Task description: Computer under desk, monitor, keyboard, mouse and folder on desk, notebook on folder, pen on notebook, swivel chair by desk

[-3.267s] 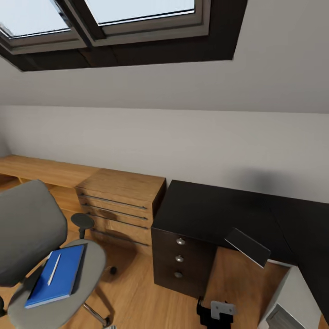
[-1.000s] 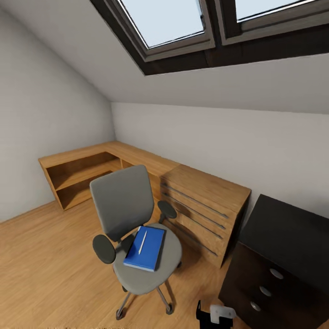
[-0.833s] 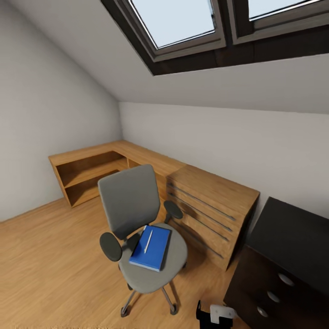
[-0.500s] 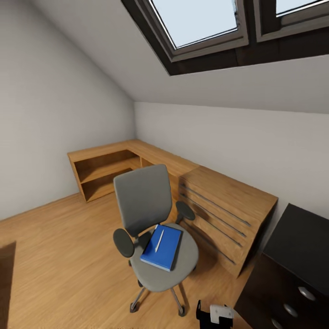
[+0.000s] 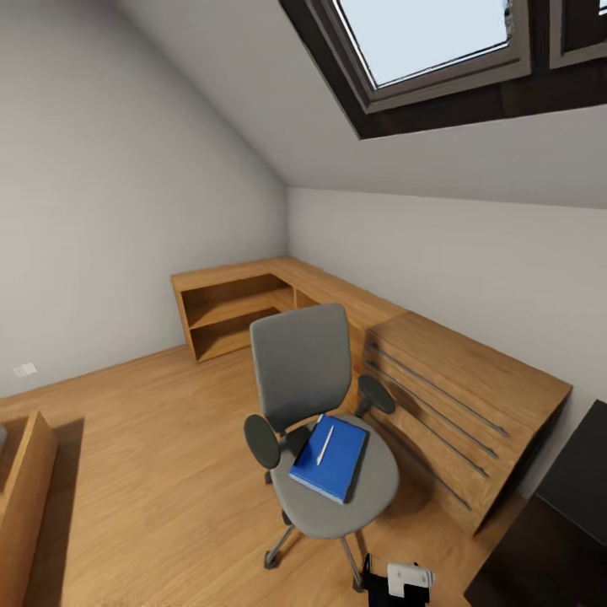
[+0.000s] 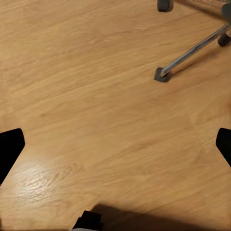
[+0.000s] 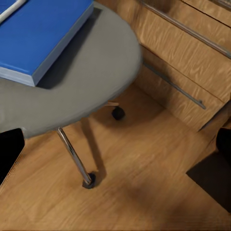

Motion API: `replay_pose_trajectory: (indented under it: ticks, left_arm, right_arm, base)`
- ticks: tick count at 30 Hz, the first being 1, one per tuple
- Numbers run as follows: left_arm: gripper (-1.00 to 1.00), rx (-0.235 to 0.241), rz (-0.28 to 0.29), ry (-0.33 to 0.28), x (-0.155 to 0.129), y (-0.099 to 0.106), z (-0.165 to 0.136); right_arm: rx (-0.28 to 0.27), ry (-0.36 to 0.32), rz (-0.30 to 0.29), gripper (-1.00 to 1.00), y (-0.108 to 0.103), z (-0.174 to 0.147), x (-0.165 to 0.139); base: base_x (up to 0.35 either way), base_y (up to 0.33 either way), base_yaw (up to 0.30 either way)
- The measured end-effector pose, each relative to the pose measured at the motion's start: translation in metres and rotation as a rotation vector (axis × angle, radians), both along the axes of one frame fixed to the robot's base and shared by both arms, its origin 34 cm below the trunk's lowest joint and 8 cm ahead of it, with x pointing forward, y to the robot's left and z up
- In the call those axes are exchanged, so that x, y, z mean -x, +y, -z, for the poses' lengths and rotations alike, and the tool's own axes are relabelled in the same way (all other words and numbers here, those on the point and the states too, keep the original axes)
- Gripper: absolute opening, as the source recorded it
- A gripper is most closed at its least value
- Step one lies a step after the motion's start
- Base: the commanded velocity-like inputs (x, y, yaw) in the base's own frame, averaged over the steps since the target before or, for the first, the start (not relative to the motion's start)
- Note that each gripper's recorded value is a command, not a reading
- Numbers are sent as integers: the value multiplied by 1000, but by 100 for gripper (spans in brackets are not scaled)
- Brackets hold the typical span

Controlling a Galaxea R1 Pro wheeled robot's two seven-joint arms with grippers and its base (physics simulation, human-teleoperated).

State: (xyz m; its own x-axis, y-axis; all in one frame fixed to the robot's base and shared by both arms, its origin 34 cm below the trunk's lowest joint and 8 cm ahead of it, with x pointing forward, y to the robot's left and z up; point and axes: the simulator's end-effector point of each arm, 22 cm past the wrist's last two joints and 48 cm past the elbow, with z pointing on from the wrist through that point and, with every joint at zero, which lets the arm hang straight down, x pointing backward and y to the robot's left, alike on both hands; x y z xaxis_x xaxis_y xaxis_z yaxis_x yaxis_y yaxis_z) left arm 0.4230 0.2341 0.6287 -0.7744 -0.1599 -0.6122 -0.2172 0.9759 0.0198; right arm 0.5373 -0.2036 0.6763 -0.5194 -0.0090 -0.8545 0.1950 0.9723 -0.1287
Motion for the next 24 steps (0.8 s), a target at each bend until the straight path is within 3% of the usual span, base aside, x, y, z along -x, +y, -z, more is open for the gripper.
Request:
replay_pose_trajectory:
  ticks: [14, 24]
  left_arm:
    - [100, 0, -1, -2, 0, 0, 0]
    - [100, 0, 0, 0, 0, 0, 0]
  right_arm:
    - [-1, -1, 3, 100, 0, -1, 0]
    - [-2, -1, 6, 100, -1, 0, 0]
  base:
    - [170, 115, 278]
    - [45, 25, 32]
